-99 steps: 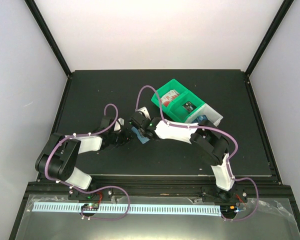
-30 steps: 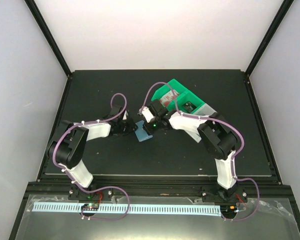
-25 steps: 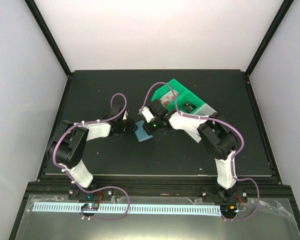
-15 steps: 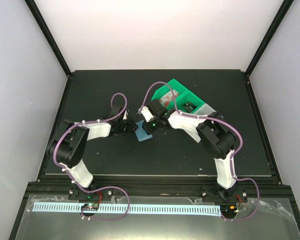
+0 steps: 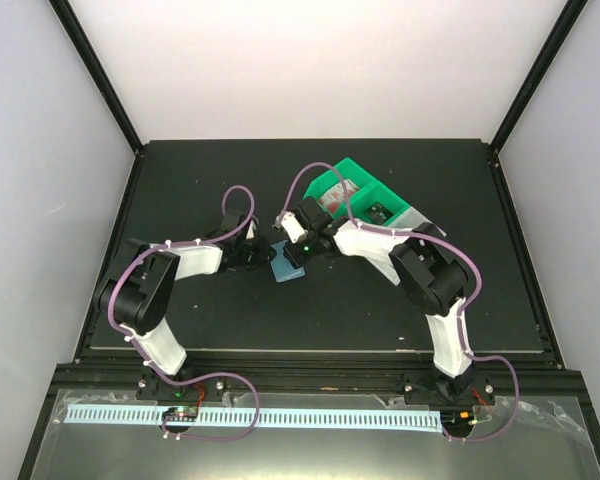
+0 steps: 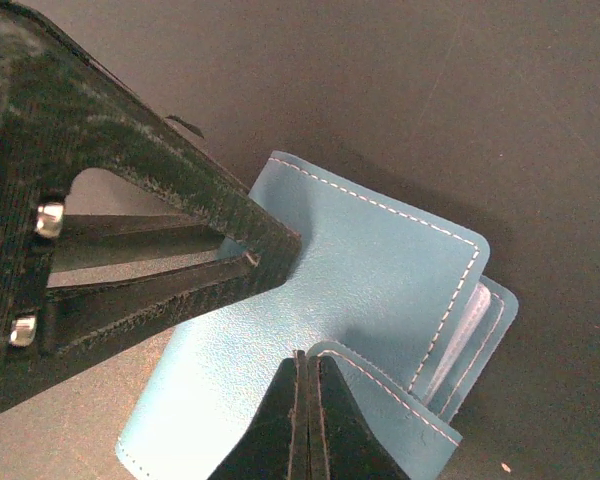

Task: Put the credit cards into the card holder
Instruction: Close the card holder at the center of the board.

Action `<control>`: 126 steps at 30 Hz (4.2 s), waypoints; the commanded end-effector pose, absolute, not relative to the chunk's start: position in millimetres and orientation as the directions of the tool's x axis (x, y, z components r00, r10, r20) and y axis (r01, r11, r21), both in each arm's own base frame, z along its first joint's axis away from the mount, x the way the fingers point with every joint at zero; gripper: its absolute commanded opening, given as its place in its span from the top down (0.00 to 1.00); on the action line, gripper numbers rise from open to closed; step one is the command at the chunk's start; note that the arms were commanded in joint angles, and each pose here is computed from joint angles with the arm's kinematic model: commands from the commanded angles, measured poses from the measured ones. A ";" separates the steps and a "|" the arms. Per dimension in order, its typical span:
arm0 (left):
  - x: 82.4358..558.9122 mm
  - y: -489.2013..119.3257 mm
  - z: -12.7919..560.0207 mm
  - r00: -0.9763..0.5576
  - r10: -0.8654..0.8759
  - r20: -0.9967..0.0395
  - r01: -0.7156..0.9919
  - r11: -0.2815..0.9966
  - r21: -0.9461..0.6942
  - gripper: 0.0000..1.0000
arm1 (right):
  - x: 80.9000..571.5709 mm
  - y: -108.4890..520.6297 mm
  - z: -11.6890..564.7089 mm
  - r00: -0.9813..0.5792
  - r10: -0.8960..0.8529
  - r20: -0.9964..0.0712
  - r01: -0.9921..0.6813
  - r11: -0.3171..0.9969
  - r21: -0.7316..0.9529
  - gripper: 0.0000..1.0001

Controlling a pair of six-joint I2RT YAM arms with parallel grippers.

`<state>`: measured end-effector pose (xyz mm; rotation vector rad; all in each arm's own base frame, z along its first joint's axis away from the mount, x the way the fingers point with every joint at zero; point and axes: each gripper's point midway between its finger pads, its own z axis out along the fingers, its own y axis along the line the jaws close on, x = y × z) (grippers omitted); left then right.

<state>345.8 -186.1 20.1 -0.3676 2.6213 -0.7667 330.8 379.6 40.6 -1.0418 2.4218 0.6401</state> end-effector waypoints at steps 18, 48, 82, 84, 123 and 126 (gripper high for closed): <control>305.5 -172.4 -27.9 -0.936 -0.318 -0.149 -0.221 0.862 -0.456 0.76 | 311.3 354.4 -22.3 -0.686 -0.641 -0.345 -0.714 0.686 0.144 0.99; 306.1 -169.8 -28.0 -0.933 -0.328 -0.148 -0.230 0.860 -0.456 0.78 | 273.2 294.3 -80.0 -0.787 -0.602 -0.135 -0.612 0.789 0.051 0.99; 305.6 -168.1 -29.1 -0.933 -0.330 -0.141 -0.233 0.856 -0.461 0.78 | 293.3 288.7 -99.3 -0.974 -0.226 -0.032 -0.214 0.857 0.468 0.99; 305.4 -167.9 -29.2 -0.934 -0.329 -0.142 -0.232 0.857 -0.460 0.78 | 299.9 293.1 -88.0 -0.972 -0.228 -0.064 -0.230 0.848 0.478 0.96; 304.3 -174.2 -26.5 -0.941 -0.311 -0.131 -0.211 0.847 -0.489 0.77 | 341.1 352.2 33.1 -0.803 -0.438 -0.404 -0.548 0.809 0.212 0.83; 303.9 -174.3 -27.0 -0.942 -0.309 -0.130 -0.211 0.847 -0.489 0.77 | 342.5 353.7 28.7 -0.806 -0.437 -0.400 -0.545 0.811 0.211 0.83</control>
